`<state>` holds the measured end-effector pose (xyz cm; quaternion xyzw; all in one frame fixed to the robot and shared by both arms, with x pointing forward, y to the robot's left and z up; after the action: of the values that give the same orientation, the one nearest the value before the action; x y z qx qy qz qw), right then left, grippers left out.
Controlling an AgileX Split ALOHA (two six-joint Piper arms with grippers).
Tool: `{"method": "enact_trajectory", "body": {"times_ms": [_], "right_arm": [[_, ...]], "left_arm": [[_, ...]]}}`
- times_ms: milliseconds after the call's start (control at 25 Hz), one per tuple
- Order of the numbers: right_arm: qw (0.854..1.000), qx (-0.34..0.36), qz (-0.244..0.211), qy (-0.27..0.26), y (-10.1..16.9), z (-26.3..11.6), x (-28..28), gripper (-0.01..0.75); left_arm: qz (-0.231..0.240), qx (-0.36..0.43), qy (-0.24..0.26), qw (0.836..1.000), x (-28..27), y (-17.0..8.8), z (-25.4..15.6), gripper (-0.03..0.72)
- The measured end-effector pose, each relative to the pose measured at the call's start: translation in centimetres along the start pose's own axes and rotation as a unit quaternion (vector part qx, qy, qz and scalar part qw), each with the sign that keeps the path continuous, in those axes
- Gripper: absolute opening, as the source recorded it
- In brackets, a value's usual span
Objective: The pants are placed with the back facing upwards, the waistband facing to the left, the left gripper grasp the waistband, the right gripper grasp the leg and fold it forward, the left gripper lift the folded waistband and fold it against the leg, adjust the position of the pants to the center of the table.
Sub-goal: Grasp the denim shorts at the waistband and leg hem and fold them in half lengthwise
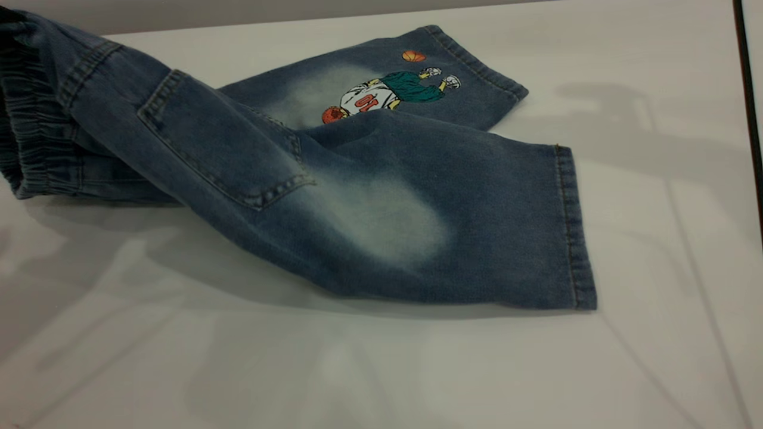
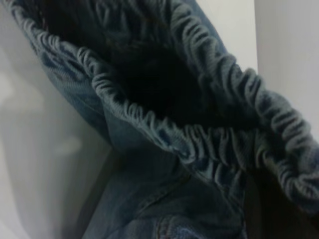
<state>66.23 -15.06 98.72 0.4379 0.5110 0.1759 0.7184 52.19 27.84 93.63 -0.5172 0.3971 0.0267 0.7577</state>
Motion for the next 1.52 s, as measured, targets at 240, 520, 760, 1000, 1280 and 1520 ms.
{"method": "enact_trajectory", "body": {"times_ms": [240, 520, 760, 1000, 1280, 1520], "right_arm": [[0.997, -0.05, -0.05, 0.042, -2.0, -1.4, 0.1, 0.018], [0.986, -0.053, -0.127, 0.09, -8.3, -5.1, 1.3, 0.034], [0.977, -0.055, -0.163, 0.123, -13.7, -9.6, 2.0, 0.086], [0.968, -0.088, -0.183, 0.147, -15.7, -11.7, 2.0, 0.253], [0.96, -0.094, -0.205, 0.168, -16.9, -13.7, 3.7, 0.422], [0.954, -0.056, -0.223, 0.193, -19.0, -14.7, 4.8, 0.433]], "left_arm": [[0.001, 0.018, 0.007, 1.0, 0.1, 0.1, -0.2, 0.089], [-0.002, 0.036, 0.015, 0.999, 0.1, 0.0, -0.4, 0.089], [-0.007, 0.043, 0.023, 0.999, 0.1, -0.1, -0.7, 0.089], [-0.011, 0.046, 0.029, 0.998, 0.1, -0.2, -0.9, 0.089], [-0.011, 0.049, 0.029, 0.998, 0.1, -0.2, -0.9, 0.089], [-0.011, 0.05, 0.031, 0.998, 0.1, -0.2, -0.9, 0.089]]}}
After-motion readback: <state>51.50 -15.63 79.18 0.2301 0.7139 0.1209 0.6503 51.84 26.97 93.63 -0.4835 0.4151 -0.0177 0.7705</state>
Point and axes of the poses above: a point on each arm's last joint axis where the gripper is mounted, x pointing out along that axis toward the gripper, y along the wrist's bending axis when the last joint is at zero, z = x × y, the point moved 6 cm from there along x, pointing out along that axis toward the gripper, and after that the axes turned 14 degrees about x, right-handed, at the moved point
